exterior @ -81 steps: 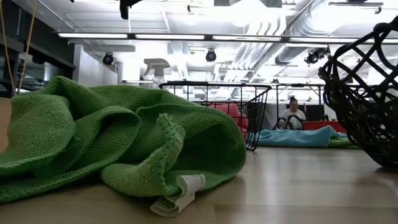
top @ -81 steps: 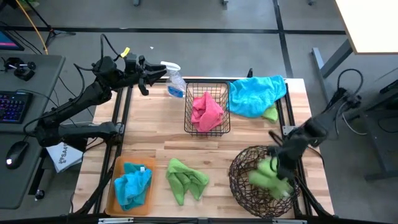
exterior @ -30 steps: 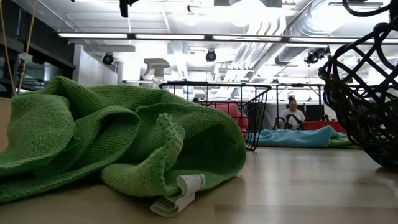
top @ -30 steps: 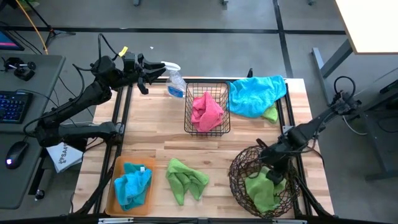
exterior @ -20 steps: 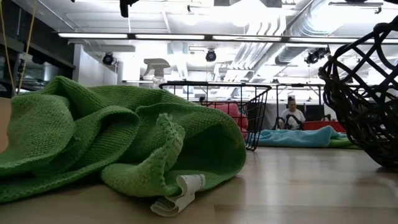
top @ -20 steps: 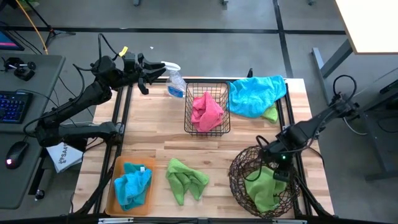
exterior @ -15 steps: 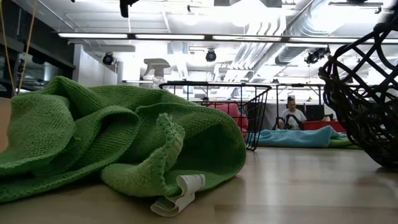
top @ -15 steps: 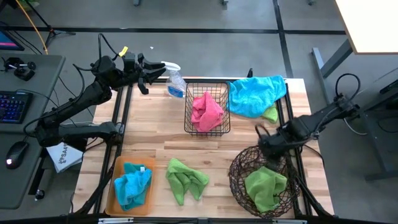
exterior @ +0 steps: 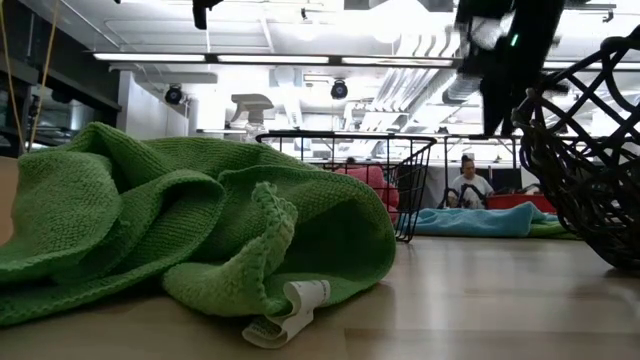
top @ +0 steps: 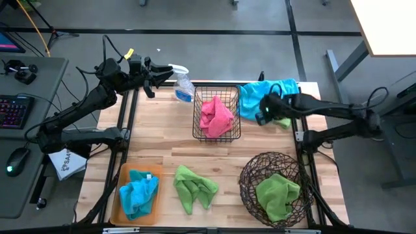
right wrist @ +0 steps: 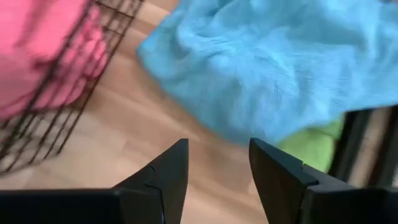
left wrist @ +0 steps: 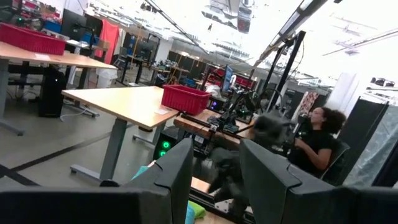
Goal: Sort microfiber towel by color & place in baskets
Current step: Put the blue towel into the orange bin
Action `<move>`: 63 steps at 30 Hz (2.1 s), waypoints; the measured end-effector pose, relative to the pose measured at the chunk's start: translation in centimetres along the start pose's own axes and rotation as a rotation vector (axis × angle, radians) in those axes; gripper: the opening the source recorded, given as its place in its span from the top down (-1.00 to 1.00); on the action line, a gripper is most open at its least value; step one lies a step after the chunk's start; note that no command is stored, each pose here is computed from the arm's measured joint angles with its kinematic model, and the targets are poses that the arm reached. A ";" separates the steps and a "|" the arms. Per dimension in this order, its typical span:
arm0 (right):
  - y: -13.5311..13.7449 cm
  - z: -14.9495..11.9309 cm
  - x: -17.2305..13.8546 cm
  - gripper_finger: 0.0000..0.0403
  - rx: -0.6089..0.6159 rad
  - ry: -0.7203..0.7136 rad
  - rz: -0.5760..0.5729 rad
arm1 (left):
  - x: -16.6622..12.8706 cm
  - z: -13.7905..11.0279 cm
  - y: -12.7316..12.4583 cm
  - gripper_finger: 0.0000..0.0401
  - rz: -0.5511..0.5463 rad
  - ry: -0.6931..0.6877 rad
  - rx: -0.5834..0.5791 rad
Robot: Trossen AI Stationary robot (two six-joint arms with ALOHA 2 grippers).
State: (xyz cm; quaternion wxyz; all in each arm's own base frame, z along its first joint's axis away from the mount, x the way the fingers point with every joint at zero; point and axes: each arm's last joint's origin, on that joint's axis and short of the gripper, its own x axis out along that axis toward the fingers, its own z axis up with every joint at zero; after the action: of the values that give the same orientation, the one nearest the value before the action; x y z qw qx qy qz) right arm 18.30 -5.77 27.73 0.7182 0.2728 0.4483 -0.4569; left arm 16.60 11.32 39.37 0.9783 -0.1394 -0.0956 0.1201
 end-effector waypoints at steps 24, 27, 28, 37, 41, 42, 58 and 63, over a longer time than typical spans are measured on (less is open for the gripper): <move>-6.9 -1.5 11.4 -0.31 0.515 0.169 -0.067 | 0.0 -0.1 -0.2 0.40 -0.055 0.024 -0.078; -6.8 -1.5 12.1 -0.31 0.581 0.107 -0.034 | 0.0 -0.1 -0.2 0.40 -0.055 0.024 -0.078; -6.8 -1.5 12.3 -0.31 0.598 0.081 -0.022 | 0.0 -0.1 -0.2 0.40 -0.055 0.024 -0.079; -6.5 -0.6 12.2 0.19 0.612 -0.014 -0.002 | 0.0 -0.1 -0.2 0.40 -0.057 0.027 -0.079; -5.5 1.1 9.7 0.89 0.513 -0.091 0.081 | 0.0 -0.1 -0.2 0.40 -0.058 0.027 -0.068; -5.2 1.8 8.6 0.90 0.499 -0.126 0.113 | 0.0 -0.1 -0.2 0.40 -0.058 0.027 -0.061; -2.7 8.5 -14.8 0.99 0.093 -0.789 0.585 | 0.0 -0.1 -0.1 0.40 -0.052 0.023 -0.017; 0.2 8.4 -15.7 0.99 0.017 -0.784 0.703 | 0.2 0.3 -0.2 0.40 -0.050 -0.024 -0.056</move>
State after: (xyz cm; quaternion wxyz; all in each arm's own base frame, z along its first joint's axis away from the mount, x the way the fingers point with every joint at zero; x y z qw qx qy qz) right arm 18.96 -5.97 45.47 0.9397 0.2211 0.0237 -0.2599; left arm 16.76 11.26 39.72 0.9755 -0.1629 -0.1139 0.0946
